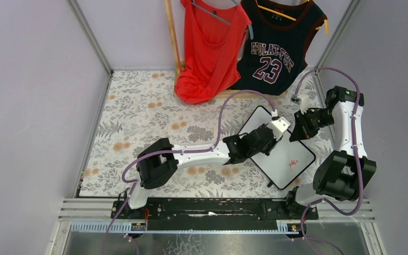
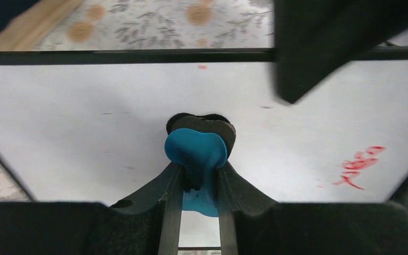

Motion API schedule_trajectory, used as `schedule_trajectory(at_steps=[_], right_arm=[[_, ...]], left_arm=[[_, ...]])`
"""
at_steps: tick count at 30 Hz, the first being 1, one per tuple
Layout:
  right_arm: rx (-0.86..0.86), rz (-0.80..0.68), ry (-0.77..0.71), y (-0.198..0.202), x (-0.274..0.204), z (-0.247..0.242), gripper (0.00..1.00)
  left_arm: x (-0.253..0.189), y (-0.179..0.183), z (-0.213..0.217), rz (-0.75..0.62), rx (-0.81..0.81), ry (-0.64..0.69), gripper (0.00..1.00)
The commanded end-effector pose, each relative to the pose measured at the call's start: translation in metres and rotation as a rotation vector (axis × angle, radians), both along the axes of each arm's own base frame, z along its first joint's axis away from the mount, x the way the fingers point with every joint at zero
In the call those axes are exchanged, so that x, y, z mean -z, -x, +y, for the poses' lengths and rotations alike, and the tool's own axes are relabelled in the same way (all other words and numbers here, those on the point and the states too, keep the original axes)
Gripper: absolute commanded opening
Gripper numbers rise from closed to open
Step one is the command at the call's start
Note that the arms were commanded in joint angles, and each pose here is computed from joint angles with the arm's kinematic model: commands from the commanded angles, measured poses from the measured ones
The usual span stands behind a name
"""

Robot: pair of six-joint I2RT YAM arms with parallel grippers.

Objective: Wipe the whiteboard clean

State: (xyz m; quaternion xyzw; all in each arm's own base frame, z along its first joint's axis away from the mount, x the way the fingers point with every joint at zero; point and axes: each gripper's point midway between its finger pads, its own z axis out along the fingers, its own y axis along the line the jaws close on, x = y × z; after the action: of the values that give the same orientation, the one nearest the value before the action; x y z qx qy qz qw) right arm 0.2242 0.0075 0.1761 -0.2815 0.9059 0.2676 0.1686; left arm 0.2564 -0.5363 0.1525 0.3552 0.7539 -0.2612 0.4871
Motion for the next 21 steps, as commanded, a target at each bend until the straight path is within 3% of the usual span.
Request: schedule_trajectory(at_steps=[1,4,9,21], right_arm=[[-0.089,0.09,0.05,0.027,0.012,-0.002,0.0],[-0.088,0.09,0.049,0.027,0.012,-0.001,0.0],[-0.089,0.091,0.047,0.027,0.012,-0.001,0.0],[-0.09,0.088,0.051,0.028,0.012,-0.001,0.0]], left_arm=[[0.014,-0.065,0.06,-0.093,-0.229,-0.157,0.0],[0.014,-0.073,0.069,-0.091,-0.25,-0.168,0.0],[0.018,-0.057,0.054,-0.028,-0.183,-0.127,0.0],[0.026,0.036,-0.015,0.016,0.014,-0.087,0.0]])
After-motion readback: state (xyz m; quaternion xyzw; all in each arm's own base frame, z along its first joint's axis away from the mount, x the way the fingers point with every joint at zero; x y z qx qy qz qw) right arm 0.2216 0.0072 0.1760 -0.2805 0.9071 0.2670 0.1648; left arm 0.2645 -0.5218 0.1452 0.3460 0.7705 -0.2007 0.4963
